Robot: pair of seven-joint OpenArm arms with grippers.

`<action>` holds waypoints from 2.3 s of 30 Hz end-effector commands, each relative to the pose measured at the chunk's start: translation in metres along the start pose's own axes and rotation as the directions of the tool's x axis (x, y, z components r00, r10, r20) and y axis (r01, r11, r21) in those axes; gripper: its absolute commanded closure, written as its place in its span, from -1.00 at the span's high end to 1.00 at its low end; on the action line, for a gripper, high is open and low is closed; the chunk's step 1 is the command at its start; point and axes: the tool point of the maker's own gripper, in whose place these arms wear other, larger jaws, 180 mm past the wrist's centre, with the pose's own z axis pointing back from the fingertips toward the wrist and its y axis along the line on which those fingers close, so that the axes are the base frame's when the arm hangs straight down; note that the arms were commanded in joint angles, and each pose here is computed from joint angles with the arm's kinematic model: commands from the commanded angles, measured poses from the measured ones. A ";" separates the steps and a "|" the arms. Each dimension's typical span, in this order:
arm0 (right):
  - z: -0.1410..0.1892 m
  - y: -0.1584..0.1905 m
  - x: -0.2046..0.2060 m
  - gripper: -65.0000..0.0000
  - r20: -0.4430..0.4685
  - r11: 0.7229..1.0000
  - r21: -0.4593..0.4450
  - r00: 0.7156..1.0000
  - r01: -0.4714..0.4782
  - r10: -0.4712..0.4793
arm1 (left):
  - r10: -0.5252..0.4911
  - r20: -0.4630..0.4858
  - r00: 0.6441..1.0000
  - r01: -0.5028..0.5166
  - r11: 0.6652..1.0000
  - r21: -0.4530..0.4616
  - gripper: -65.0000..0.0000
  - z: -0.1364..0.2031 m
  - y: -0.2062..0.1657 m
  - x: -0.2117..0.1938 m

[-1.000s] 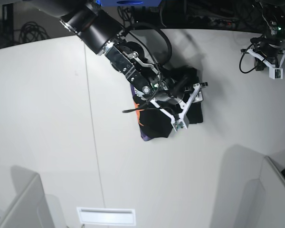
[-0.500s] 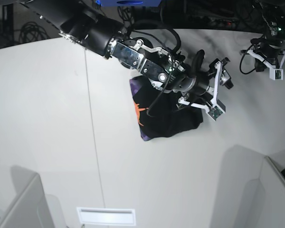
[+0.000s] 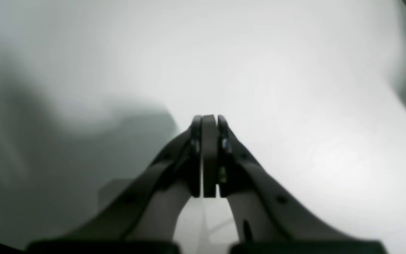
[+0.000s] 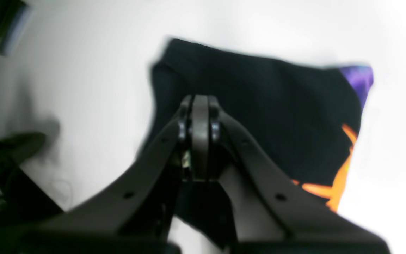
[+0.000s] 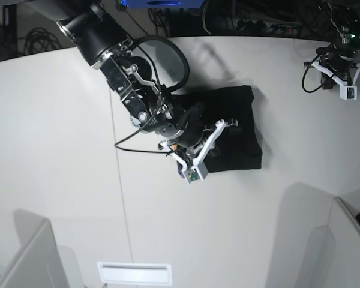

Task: Fold the T-shirt properly
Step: 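Press the folded bundle flat with the right gripper and release, then grasp the bundle edge with the left gripper and drag it toward the robot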

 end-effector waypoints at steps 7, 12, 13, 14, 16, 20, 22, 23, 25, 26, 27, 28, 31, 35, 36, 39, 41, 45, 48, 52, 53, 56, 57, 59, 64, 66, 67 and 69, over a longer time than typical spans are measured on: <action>-0.016 0.048 -0.055 -1.00 -0.126 0.991 0.104 0.988 -0.081 0.094 | 0.141 0.081 0.987 -0.125 0.976 -0.177 -1.00 0.011 -0.023 0.025; -0.028 0.051 -0.072 -1.00 -0.184 0.992 0.100 0.978 -0.083 0.100 | 0.158 0.096 0.983 -0.136 0.970 -0.202 -1.00 0.013 -0.023 0.032; -0.028 0.052 -0.073 -1.00 -0.186 0.991 0.102 0.977 -0.087 0.105 | 0.159 0.098 0.983 -0.136 0.970 -0.202 -1.00 0.013 -0.023 0.032; -0.028 0.057 -0.076 -1.00 -0.194 0.988 0.114 0.973 -0.101 0.122 | 0.159 0.098 0.983 -0.136 0.970 -0.202 -1.00 0.013 -0.023 0.032; -0.029 0.064 -0.080 -1.00 -0.200 0.982 0.132 0.967 -0.135 0.160 | 0.158 0.097 0.983 -0.136 0.970 -0.203 -1.00 0.013 -0.024 0.032; -0.028 0.082 -0.086 -1.00 -0.207 0.965 0.178 0.952 -0.192 0.227 | 0.159 0.102 0.982 -0.135 0.969 -0.208 -1.00 0.012 -0.025 0.035; -0.028 0.084 -0.087 -1.00 -0.209 0.964 0.182 0.950 -0.196 0.233 | 0.162 0.116 0.980 -0.135 0.968 -0.211 -1.00 0.010 -0.027 0.041; -0.028 0.084 -0.087 -1.00 -0.210 0.963 0.184 0.950 -0.195 0.232 | 0.163 0.120 0.979 -0.135 0.967 -0.214 -1.00 0.010 -0.027 0.042; -0.025 0.086 -0.088 -1.00 -0.224 0.962 0.190 0.945 -0.197 0.238 | 0.161 0.132 0.978 -0.129 0.967 -0.220 -1.00 0.011 -0.029 0.047; -0.023 0.087 -0.086 -1.00 -0.223 0.961 0.195 0.945 -0.195 0.237 | 0.153 0.150 0.977 -0.118 0.968 -0.221 -1.00 0.012 -0.030 0.054; -0.018 0.089 -0.082 -1.00 -0.212 0.959 0.203 0.947 -0.199 0.242 | 0.143 0.165 0.976 -0.105 0.970 -0.222 -1.00 0.015 -0.032 0.059; -0.012 0.093 -0.073 -1.00 -0.180 0.954 0.216 0.952 -0.206 0.246 | 0.131 0.182 0.975 -0.089 0.971 -0.222 -1.00 0.018 -0.034 0.065; 0.008 0.065 -0.042 -1.00 -0.092 0.974 0.165 0.981 -0.154 0.171 | 0.101 0.235 0.967 -0.045 0.971 -0.234 -1.00 0.028 -0.047 0.082; 0.036 0.014 -0.018 -1.00 0.000 0.998 0.063 1.000 -0.028 0.028 | 0.106 0.245 0.964 -0.038 0.964 -0.264 -1.00 0.028 -0.062 0.085; 0.040 0.005 -0.019 -1.00 0.004 0.999 0.044 1.000 -0.017 0.017 | 0.109 0.245 0.963 -0.041 0.963 -0.267 -1.00 0.028 -0.063 0.084; 0.048 -0.014 -0.031 -1.00 -0.016 1.000 0.003 1.000 -0.020 0.020 | 0.155 0.254 0.955 -0.079 0.955 -0.286 -0.31 0.024 -0.068 0.086; 0.050 -0.023 -0.039 -1.00 -0.034 1.000 -0.016 0.999 -0.023 0.023 | 0.196 0.264 0.944 -0.105 0.940 -0.326 0.26 0.022 -0.075 0.091; 0.053 -0.031 -0.053 -1.00 -0.052 0.999 -0.035 0.998 -0.020 0.019 | 0.273 0.185 0.944 -0.172 0.887 -0.429 0.91 0.002 -0.092 0.088; 0.056 -0.039 -0.060 -1.00 -0.049 0.998 -0.052 0.999 -0.021 0.019 | 0.302 0.126 0.945 -0.212 0.858 -0.469 0.96 -0.017 -0.106 0.081; 0.057 -0.041 -0.065 -1.00 -0.050 0.998 -0.057 0.999 -0.019 0.016 | 0.301 0.060 0.952 -0.226 0.818 -0.529 0.92 -0.035 -0.133 0.075; 0.057 -0.041 -0.066 -1.00 -0.052 0.998 -0.057 0.999 -0.018 0.015 | 0.298 0.051 0.953 -0.225 0.811 -0.540 0.91 -0.037 -0.139 0.075; 0.059 -0.044 -0.070 -1.00 -0.064 0.998 -0.064 0.998 -0.021 0.017 | 0.292 0.027 0.956 -0.225 0.788 -0.573 0.92 -0.045 -0.156 0.077; 0.060 -0.045 -0.073 -1.00 -0.067 0.998 -0.066 0.998 -0.021 0.017 | 0.294 0.020 0.956 -0.228 0.783 -0.579 0.92 -0.048 -0.158 0.078; 0.060 -0.047 -0.075 -1.00 -0.072 0.997 -0.069 0.997 -0.022 0.017 | 0.302 0.003 0.953 -0.242 0.772 -0.588 0.92 -0.055 -0.163 0.079; 0.062 -0.053 -0.077 -1.00 -0.081 0.996 -0.081 0.996 -0.031 0.024 | 0.329 -0.058 0.943 -0.300 0.755 -0.584 0.92 -0.067 -0.175 0.077; 0.063 -0.054 -0.078 -1.00 -0.083 0.996 -0.084 0.996 -0.034 0.027 | 0.321 -0.069 0.945 -0.296 0.743 -0.600 0.92 -0.066 -0.186 0.076; 0.063 -0.054 -0.078 -1.00 -0.083 0.996 -0.084 0.996 -0.034 0.027 | 0.320 -0.076 0.944 -0.299 0.738 -0.605 0.92 -0.067 -0.190 0.075; 0.063 -0.054 -0.081 -1.00 -0.088 0.996 -0.085 0.996 -0.031 0.024 | 0.319 -0.079 0.944 -0.300 0.736 -0.607 0.92 -0.067 -0.193 0.074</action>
